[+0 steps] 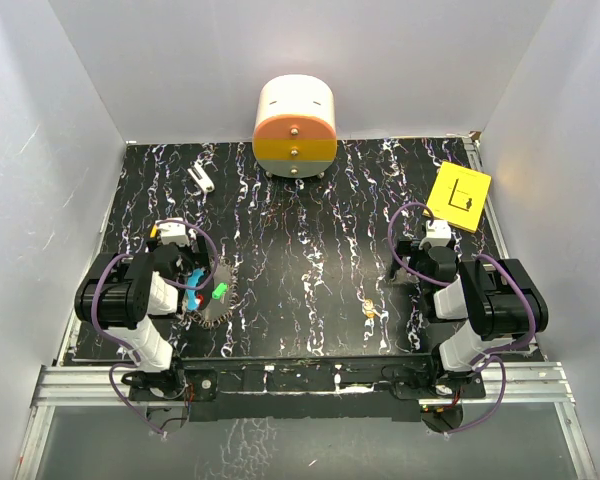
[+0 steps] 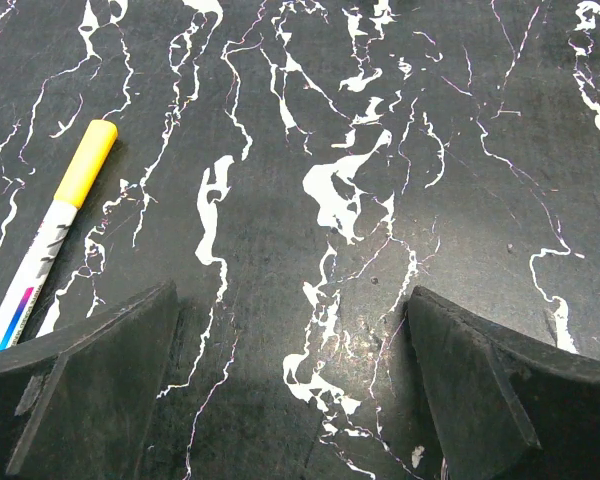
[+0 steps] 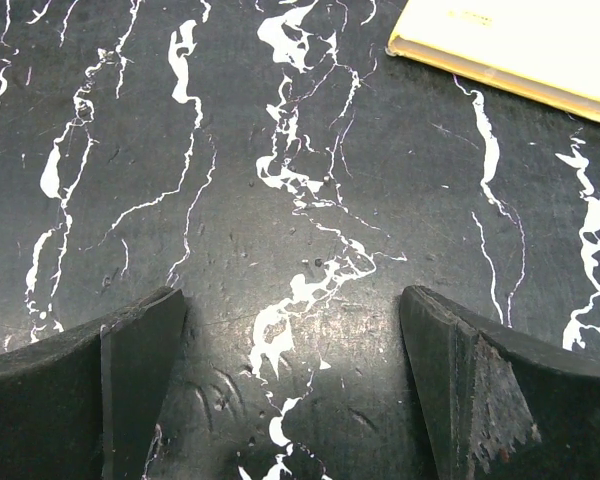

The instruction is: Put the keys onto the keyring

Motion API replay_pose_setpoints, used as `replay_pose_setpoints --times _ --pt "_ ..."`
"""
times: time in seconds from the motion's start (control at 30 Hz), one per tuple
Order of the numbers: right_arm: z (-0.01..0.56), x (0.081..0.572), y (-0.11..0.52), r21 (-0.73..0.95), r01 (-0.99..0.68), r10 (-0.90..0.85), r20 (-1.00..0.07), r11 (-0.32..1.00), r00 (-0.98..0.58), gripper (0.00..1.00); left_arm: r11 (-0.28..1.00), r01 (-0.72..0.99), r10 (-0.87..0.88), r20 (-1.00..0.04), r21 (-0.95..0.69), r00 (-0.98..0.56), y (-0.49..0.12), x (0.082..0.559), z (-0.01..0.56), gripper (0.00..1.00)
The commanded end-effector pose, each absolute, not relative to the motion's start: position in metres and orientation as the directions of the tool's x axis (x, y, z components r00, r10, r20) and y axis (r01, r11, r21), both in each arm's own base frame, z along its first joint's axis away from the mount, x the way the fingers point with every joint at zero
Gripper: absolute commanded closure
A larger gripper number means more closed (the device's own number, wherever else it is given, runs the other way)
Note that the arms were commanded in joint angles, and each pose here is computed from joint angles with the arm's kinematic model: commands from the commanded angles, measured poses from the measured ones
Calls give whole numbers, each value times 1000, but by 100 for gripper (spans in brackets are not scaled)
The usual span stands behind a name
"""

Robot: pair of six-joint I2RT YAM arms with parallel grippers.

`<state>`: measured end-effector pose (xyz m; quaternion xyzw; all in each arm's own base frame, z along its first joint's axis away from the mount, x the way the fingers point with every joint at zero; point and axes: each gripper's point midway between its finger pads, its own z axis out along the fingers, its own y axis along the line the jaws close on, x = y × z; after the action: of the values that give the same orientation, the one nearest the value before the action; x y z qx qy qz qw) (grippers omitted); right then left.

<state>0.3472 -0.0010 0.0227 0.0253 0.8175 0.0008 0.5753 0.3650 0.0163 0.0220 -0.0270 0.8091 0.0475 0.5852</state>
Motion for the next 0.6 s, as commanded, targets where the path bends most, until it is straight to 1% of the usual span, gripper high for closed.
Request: replay_pose_setpoints --times 0.0,0.33,0.4,0.57 --pt "50 364 5 30 -4 28 -973 1000 -231 2 995 -98 6 -959 36 -285 16 369 30 3" --pt "62 370 9 28 -31 22 -983 999 -185 2 995 -96 4 -962 31 -273 15 371 34 4" --pt "64 371 9 28 -36 21 -984 999 -176 1 997 -71 13 -962 34 -272 11 372 35 4" --pt "69 374 11 28 -48 20 -987 998 -160 2 999 -20 26 -942 35 -334 4 385 45 3"
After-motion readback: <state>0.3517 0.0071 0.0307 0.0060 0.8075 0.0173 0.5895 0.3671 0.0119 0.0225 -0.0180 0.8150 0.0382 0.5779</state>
